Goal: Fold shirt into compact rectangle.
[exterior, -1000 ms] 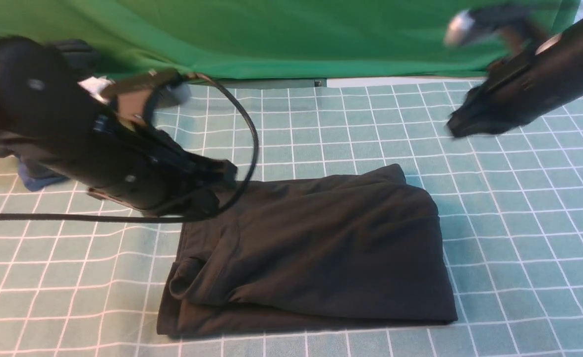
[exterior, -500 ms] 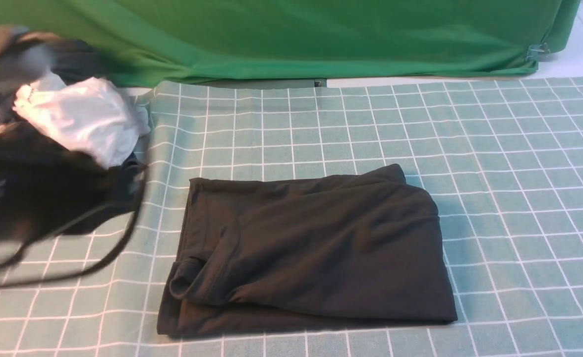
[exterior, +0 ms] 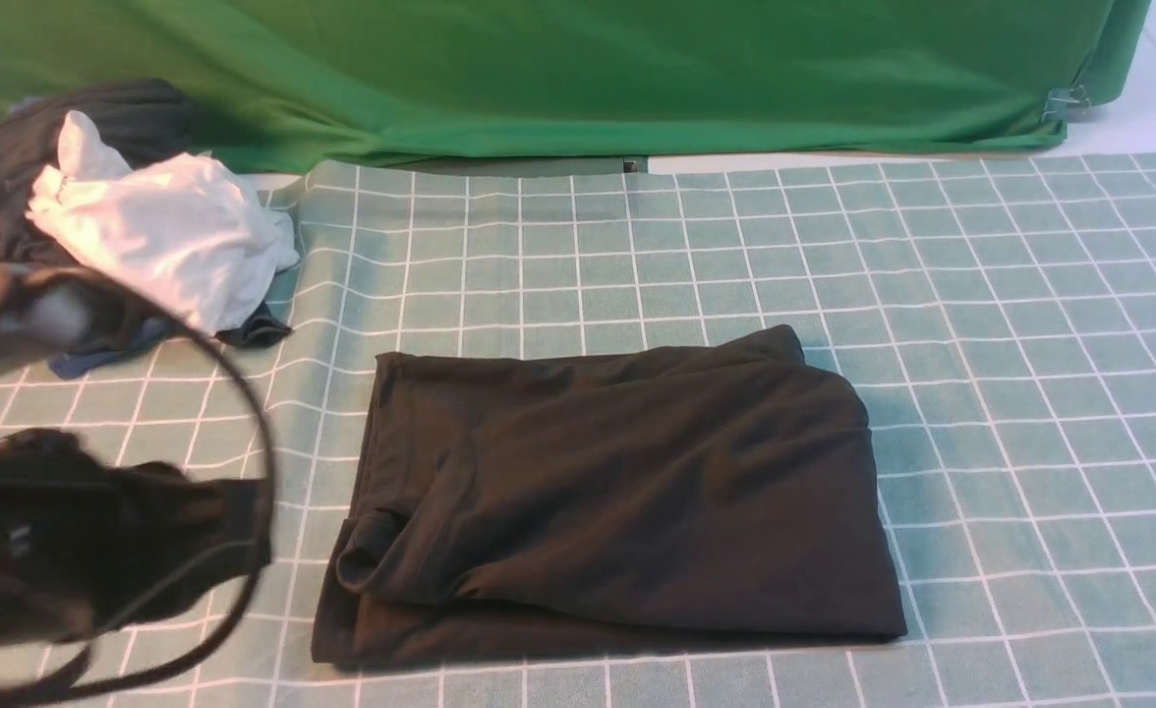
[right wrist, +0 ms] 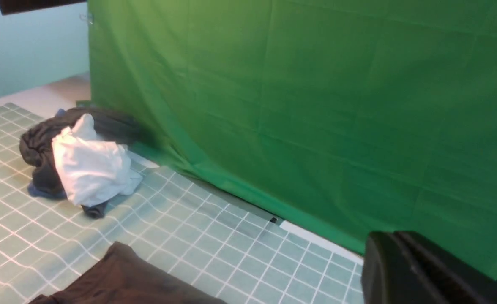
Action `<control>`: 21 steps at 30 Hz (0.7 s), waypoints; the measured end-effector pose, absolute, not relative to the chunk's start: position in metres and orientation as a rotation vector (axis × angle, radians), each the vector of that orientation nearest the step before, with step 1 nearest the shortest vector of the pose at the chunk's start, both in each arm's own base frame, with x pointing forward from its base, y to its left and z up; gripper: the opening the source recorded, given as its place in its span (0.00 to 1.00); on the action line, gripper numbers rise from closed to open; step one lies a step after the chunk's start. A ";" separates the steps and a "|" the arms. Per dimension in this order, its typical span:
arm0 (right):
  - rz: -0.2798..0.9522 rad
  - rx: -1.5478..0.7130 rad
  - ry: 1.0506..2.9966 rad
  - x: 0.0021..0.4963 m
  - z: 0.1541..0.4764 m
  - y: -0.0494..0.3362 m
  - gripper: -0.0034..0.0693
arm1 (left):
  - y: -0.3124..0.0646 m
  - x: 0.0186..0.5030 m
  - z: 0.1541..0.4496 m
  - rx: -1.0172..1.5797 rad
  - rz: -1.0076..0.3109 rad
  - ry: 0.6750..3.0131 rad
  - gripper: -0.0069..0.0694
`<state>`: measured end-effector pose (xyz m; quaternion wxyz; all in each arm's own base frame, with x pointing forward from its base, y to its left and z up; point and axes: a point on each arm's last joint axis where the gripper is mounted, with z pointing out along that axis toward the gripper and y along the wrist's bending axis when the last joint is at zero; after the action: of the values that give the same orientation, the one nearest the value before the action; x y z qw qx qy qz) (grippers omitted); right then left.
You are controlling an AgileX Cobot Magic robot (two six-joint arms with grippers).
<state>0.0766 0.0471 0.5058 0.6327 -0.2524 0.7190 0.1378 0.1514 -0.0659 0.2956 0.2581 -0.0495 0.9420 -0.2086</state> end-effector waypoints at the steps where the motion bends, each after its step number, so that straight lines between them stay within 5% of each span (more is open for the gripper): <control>1: 0.315 -0.579 1.646 0.076 0.506 0.047 0.06 | -0.067 0.155 0.294 -0.129 -0.562 2.567 0.10; 10: 0.352 -0.572 1.764 0.088 0.477 0.050 0.06 | -0.096 0.245 0.255 -0.025 -0.470 2.798 0.17; 14: 0.364 -0.559 1.806 0.095 0.464 0.051 0.07 | -0.102 0.270 0.241 0.008 -0.433 2.834 0.30; 16: 0.367 -0.542 1.817 0.100 0.457 0.051 0.07 | -0.105 0.284 0.226 0.027 -0.393 2.874 0.46; 21: 0.361 -0.518 1.795 0.104 0.456 0.051 0.07 | -0.110 0.294 0.201 0.100 -0.388 2.943 0.68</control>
<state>0.1037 0.0509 0.4558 0.5807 -0.2218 0.7680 0.1545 0.2939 -0.1100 0.2007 0.0857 0.0337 0.9872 -0.1302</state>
